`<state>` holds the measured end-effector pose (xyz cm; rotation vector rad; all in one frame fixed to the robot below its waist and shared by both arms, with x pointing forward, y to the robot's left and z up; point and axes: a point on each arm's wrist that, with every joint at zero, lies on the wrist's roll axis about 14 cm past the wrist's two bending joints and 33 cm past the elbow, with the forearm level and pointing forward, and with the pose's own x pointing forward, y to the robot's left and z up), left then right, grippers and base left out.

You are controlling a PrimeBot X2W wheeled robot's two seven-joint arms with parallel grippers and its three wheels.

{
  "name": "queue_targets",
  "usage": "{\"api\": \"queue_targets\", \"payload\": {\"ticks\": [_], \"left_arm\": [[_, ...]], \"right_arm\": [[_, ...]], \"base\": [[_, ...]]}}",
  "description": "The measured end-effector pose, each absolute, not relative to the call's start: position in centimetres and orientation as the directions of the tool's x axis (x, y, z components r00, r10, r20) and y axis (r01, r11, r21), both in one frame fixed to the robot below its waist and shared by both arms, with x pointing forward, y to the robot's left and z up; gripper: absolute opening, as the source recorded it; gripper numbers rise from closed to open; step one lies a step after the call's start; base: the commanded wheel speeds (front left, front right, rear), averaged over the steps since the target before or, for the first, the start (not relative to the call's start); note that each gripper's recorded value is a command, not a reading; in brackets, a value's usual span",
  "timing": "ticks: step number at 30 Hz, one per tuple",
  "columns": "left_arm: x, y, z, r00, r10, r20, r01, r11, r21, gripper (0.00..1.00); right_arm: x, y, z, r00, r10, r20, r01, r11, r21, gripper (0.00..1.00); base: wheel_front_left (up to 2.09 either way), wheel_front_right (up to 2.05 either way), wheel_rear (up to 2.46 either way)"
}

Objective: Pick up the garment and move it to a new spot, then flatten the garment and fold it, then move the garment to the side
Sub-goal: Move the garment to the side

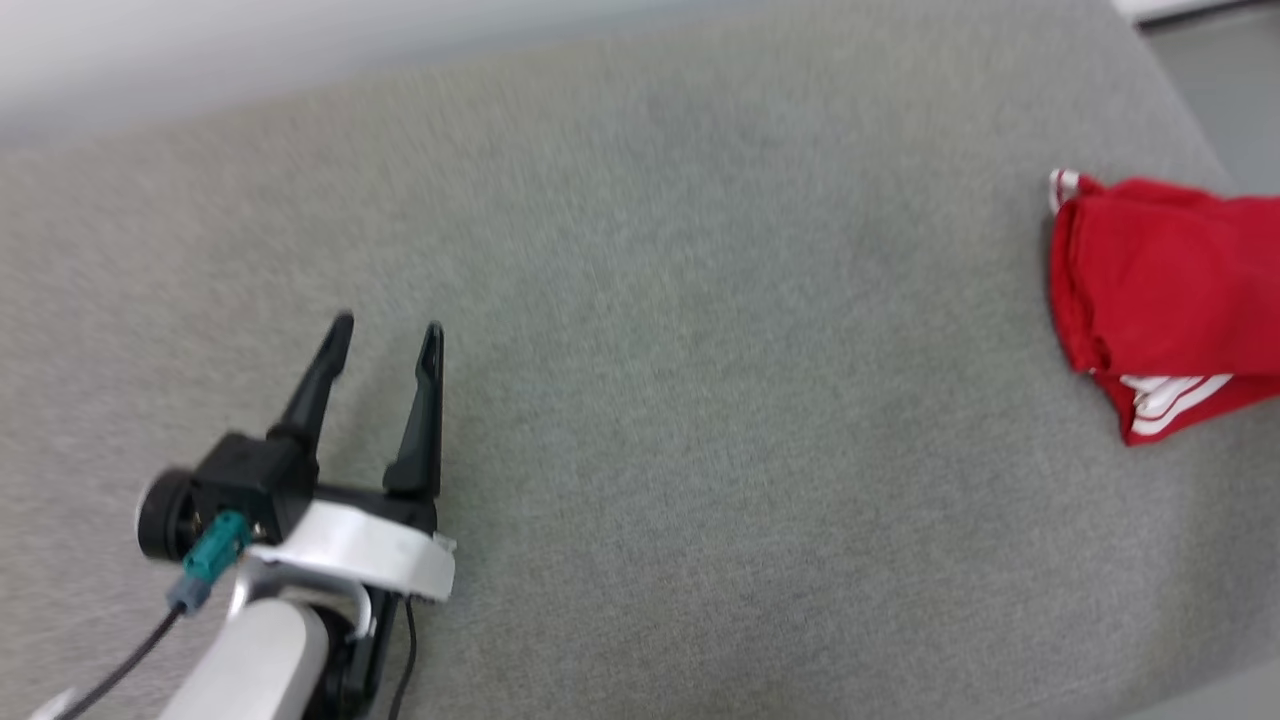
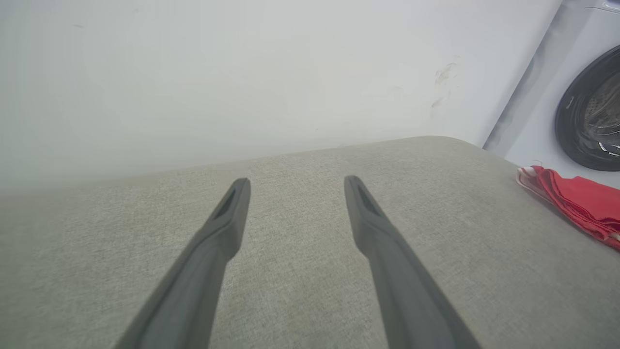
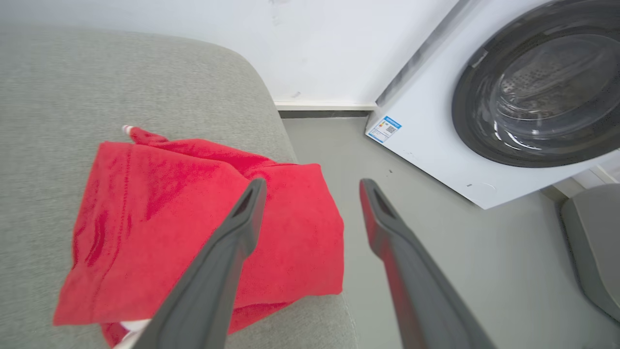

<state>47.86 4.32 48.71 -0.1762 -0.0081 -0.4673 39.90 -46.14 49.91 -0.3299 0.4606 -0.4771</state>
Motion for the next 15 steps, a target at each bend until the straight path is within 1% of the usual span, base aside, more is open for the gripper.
{"api": "queue_targets", "payload": {"ticks": [6,11,15], "left_arm": [[44.7,6.1,51.2,0.924,-0.377,0.066,0.383,0.91,-0.159,1.0],[42.5,8.6,52.2,0.95,-0.304,0.071,0.311,0.938,-0.155,1.0],[41.2,11.4,52.7,0.971,-0.229,0.073,0.238,0.961,-0.14,1.0]], "right_arm": [[39.0,-40.0,51.8,0.911,-0.341,-0.233,0.26,0.912,-0.318,1.0],[38.8,-33.6,51.6,0.965,-0.195,-0.177,0.161,0.968,-0.193,1.0],[39.1,-28.8,51.9,0.988,-0.082,-0.133,0.063,0.988,-0.139,1.0]], "base": [[0.0,0.0,0.0],[0.0,0.0,0.0],[0.0,0.0,0.0]]}}
